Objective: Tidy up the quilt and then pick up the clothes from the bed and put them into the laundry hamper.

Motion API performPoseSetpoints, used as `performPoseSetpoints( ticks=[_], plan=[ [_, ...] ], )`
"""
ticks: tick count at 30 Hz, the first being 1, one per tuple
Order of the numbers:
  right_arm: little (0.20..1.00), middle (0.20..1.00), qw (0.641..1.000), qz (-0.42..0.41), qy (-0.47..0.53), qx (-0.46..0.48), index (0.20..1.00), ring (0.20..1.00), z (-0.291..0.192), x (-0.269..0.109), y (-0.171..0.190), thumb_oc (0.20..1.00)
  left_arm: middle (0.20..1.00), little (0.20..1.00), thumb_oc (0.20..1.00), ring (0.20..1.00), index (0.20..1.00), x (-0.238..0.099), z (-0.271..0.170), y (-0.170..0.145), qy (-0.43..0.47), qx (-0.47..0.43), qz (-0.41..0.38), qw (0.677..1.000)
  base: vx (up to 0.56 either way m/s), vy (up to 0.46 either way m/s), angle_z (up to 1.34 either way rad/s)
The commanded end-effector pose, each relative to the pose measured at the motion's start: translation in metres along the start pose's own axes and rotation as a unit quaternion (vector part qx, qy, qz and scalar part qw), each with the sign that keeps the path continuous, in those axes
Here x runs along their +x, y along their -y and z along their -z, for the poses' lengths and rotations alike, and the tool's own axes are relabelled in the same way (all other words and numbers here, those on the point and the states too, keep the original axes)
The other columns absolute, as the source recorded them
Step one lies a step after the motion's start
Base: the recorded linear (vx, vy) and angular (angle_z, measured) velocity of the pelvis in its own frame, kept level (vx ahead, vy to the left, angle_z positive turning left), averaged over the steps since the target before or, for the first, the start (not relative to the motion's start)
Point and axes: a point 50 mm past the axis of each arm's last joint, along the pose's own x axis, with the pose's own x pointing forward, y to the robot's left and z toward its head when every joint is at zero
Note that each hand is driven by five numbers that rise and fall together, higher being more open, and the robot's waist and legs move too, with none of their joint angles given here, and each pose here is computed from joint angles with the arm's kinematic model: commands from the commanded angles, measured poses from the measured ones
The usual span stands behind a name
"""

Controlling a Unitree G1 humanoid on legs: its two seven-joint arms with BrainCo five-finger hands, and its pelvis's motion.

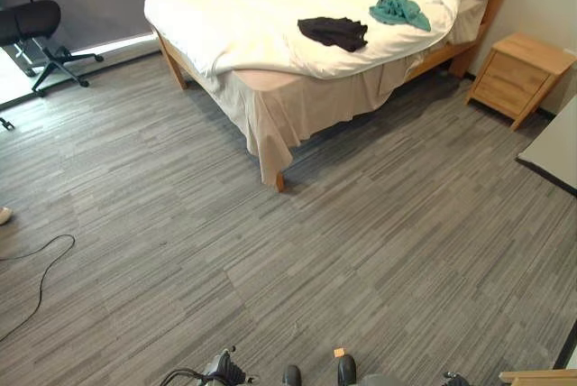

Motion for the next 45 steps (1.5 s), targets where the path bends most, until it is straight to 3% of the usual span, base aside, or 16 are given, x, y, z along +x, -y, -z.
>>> performPoseSetpoints(
  ticks=[1,10,15,24,31,35,45],
  plan=[
    [1.0,1.0,0.999,0.017,0.017,-0.047,1.0,1.0,-0.022,0.004,0.015,1.0,1.0,1.0,1.0,1.0,1.0,0.005,-0.009,-0.027,0.012,0.01,-0.031,0.999,-0.01,0.008,-0.05],
    [1.0,1.0,0.999,0.033,0.033,0.006,1.0,1.0,-0.034,0.005,0.027,1.0,1.0,1.0,1.0,1.0,1.0,0.006,-0.008,-0.049,0.002,-0.035,-0.057,0.998,0.0,0.043,-0.12],
    [1.0,1.0,0.997,0.04,0.034,0.056,1.0,1.0,-0.035,0.004,0.029,1.0,1.0,1.0,1.0,1.0,1.0,0.005,0.005,-0.036,-0.031,-0.088,-0.044,0.995,0.19,0.047,0.14],
    [1.0,1.0,0.999,0.009,-0.028,0.012,1.0,1.0,0.001,0.002,0.01,1.0,1.0,1.0,1.0,1.0,1.0,0.001,0.018,-0.012,-0.058,-0.028,0.014,0.998,0.56,-0.143,0.13],
    [1.0,1.0,0.998,0.055,-0.022,-0.005,1.0,1.0,-0.003,0.004,0.038,1.0,1.0,1.0,1.0,1.0,1.0,0.007,-0.014,-0.039,-0.004,-0.047,-0.037,0.998,0.53,-0.25,0.04],
    [1.0,1.0,0.997,0.075,-0.003,0.009,1.0,1.0,-0.012,0.005,0.05,1.0,1.0,1.0,1.0,1.0,1.0,0.007,-0.024,-0.033,0.017,-0.057,-0.041,0.997,0.66,0.063,-0.03],
    [1.0,1.0,0.999,0.034,0.028,0.019,1.0,1.0,-0.028,0.004,0.022,1.0,1.0,1.0,1.0,1.0,1.0,0.0,0.024,-0.014,-0.074,-0.04,-0.014,0.996,0.5,0.088,-0.3]
  ],
)
